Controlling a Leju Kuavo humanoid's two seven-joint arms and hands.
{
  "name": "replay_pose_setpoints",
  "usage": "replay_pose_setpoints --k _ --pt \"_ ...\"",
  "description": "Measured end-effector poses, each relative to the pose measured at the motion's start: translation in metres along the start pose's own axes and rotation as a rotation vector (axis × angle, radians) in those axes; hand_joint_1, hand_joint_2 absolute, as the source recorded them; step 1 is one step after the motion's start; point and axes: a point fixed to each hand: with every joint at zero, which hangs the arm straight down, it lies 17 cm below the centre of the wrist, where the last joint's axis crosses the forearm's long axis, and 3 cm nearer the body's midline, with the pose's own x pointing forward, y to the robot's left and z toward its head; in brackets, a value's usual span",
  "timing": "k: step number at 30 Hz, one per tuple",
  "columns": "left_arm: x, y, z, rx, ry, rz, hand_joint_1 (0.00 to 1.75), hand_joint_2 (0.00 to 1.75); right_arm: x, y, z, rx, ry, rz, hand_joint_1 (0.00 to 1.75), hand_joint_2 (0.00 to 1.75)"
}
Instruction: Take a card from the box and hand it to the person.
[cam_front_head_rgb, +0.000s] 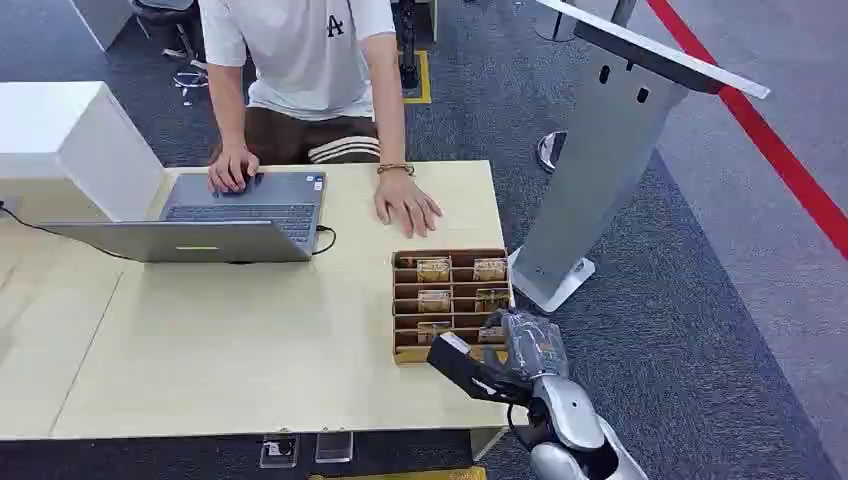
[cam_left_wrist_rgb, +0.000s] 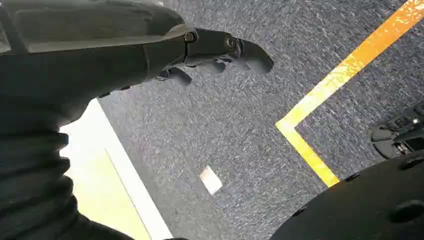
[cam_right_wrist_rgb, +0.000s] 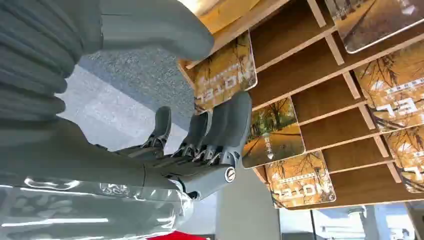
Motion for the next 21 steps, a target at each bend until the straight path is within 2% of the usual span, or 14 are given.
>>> replay_pose_setpoints --k 3,5,10,17,21 --pt "-0.0001 0.0000 0.0000 0.000 0.000 -0.006 0.00 1.75 0.0000 0.0000 0.0000 0.000 0.000 0.000 0.93 1.75" --pt "-0.0001 -0.0001 0.0000 -0.001 0.000 -0.007 0.00 1.75 0.0001 -0.0002 0.0000 0.000 0.000 0.000 0.82 1.75" --pt "-0.0001 -0.0001 0.0000 0.000 -0.002 -0.017 0.00 1.75 0.0000 0.0000 0.0000 0.000 0.000 -0.001 0.94 1.75" --pt "-0.0004 -0.0004 0.0000 0.000 -0.003 -0.029 0.00 1.75 0.0002 -0.0002 -0.0001 0.001 -0.001 -0.005 0.94 1.75" --pt "-0.0007 -0.0007 0.0001 -0.001 -0.005 -0.042 0.00 1.75 0.0001 -0.0003 -0.0001 0.001 -0.001 -0.005 0.87 1.75"
